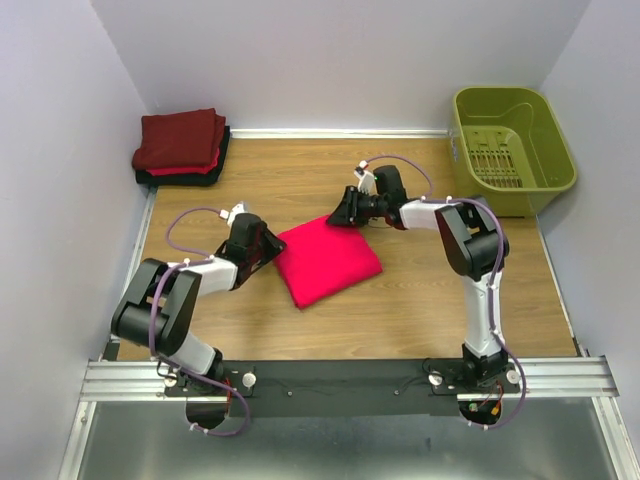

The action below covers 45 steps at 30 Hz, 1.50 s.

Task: Fold and stack the t-shirts
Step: Fold the tshirt

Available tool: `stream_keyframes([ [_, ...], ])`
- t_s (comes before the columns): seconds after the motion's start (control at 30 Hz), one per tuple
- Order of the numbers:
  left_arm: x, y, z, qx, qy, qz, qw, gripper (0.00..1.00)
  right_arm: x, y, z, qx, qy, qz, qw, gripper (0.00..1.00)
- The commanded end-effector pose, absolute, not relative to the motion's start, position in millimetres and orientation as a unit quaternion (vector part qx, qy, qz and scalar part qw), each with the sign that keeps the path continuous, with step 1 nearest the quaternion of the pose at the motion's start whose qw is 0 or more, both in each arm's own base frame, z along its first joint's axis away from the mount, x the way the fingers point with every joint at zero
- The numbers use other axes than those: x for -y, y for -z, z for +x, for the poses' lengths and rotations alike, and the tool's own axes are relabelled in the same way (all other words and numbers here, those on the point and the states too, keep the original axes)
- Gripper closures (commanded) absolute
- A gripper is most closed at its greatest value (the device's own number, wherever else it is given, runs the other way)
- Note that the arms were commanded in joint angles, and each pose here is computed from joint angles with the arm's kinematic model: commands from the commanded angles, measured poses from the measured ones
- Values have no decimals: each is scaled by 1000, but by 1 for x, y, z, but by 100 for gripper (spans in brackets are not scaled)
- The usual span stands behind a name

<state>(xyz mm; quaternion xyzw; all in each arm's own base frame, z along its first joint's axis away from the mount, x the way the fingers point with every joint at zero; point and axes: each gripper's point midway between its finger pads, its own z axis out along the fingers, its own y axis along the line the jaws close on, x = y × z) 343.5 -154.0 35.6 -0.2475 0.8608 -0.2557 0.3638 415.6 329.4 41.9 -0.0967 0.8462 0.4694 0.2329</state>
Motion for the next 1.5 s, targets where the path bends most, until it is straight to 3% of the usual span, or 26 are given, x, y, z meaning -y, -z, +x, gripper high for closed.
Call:
stream_keyframes([
  [0.0, 155, -33, 358, -862, 264, -241, 360, 66, -323, -41, 418, -835, -485, -85, 246, 55],
  [0.17, 143, -39, 394, -871, 240, -206, 377, 64, -315, -73, 412, -829, -485, -86, 266, 55],
  [0.33, 149, -82, 397, -860, 255, -151, 416, 44, -306, -102, 379, -823, -498, -91, 256, 55],
  [0.47, 171, -116, 367, -860, 264, -95, 426, 35, -303, -119, 338, -812, -534, -96, 215, 54],
  [0.67, 201, -96, 286, -883, 314, -61, 344, 37, -295, -111, 283, -800, -566, -119, 157, 53],
  [0.93, 172, -23, 244, -914, 262, -136, 278, 45, -277, -15, 256, -852, -513, -57, 89, 53],
  [1.07, 160, -11, 236, -918, 239, -174, 266, 48, -264, 7, 250, -866, -491, -36, 84, 53],
  [1.2, 155, -35, 240, -903, 244, -189, 299, 49, -262, -16, 257, -866, -485, -37, 116, 53],
  [1.47, 121, -124, 267, -865, 192, -199, 418, 27, -333, -126, 252, -797, -571, -117, 156, 48],
])
